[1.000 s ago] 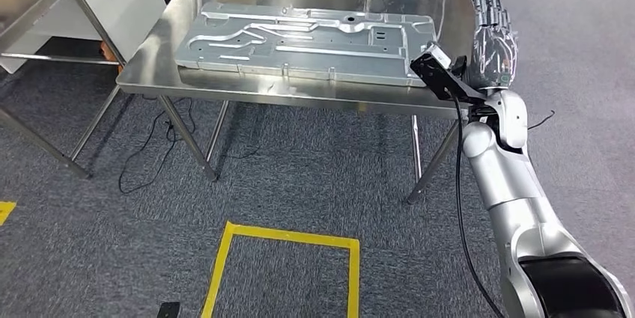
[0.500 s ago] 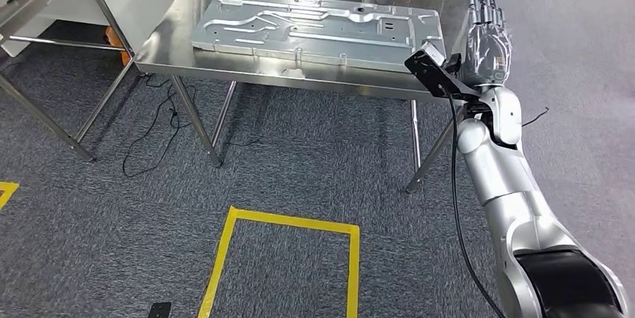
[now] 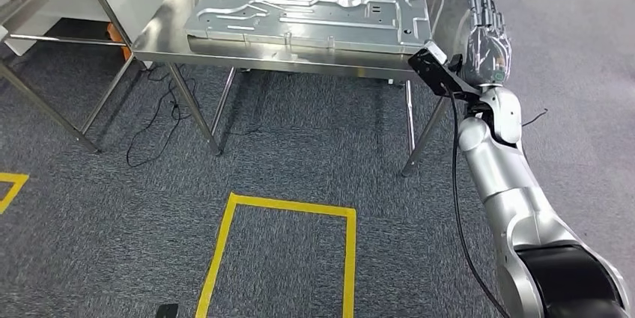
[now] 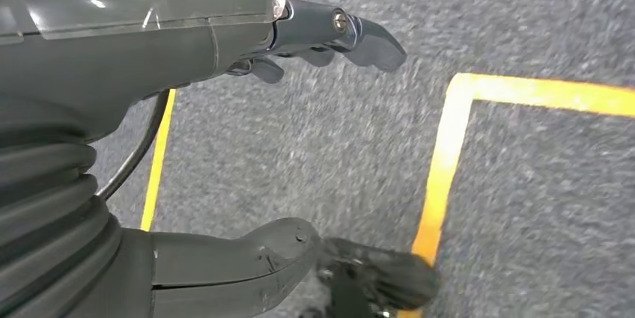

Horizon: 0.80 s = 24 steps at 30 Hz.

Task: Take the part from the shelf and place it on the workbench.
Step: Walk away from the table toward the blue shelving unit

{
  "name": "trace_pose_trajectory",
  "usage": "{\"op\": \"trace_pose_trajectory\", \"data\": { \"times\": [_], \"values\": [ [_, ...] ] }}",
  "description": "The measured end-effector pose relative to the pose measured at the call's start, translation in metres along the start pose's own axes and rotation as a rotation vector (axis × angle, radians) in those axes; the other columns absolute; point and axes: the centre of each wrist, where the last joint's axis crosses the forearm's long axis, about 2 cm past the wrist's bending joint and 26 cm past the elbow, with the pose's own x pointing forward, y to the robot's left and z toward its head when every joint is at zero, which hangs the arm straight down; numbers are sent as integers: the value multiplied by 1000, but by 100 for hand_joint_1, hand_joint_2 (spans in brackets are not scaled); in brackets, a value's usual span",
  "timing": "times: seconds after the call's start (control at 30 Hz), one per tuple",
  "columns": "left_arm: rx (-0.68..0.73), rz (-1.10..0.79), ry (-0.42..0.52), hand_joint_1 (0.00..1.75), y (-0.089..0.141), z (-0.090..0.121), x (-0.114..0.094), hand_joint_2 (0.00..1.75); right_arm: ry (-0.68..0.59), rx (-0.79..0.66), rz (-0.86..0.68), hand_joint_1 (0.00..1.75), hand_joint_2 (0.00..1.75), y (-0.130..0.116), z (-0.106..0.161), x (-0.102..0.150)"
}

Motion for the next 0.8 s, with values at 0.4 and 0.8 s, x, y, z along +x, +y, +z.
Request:
{"op": "trace_pose_trajectory", "data": {
  "times": [0.4, 0.8],
  "values": [
    [4, -3, -2, 0, 1, 0, 0, 175, -3, 34, -34, 0, 0, 4, 2, -2],
    [-2, -3, -3, 0, -2, 1, 0, 175, 6, 39, -38, 0, 0, 5, 5, -4]
  ]
}}
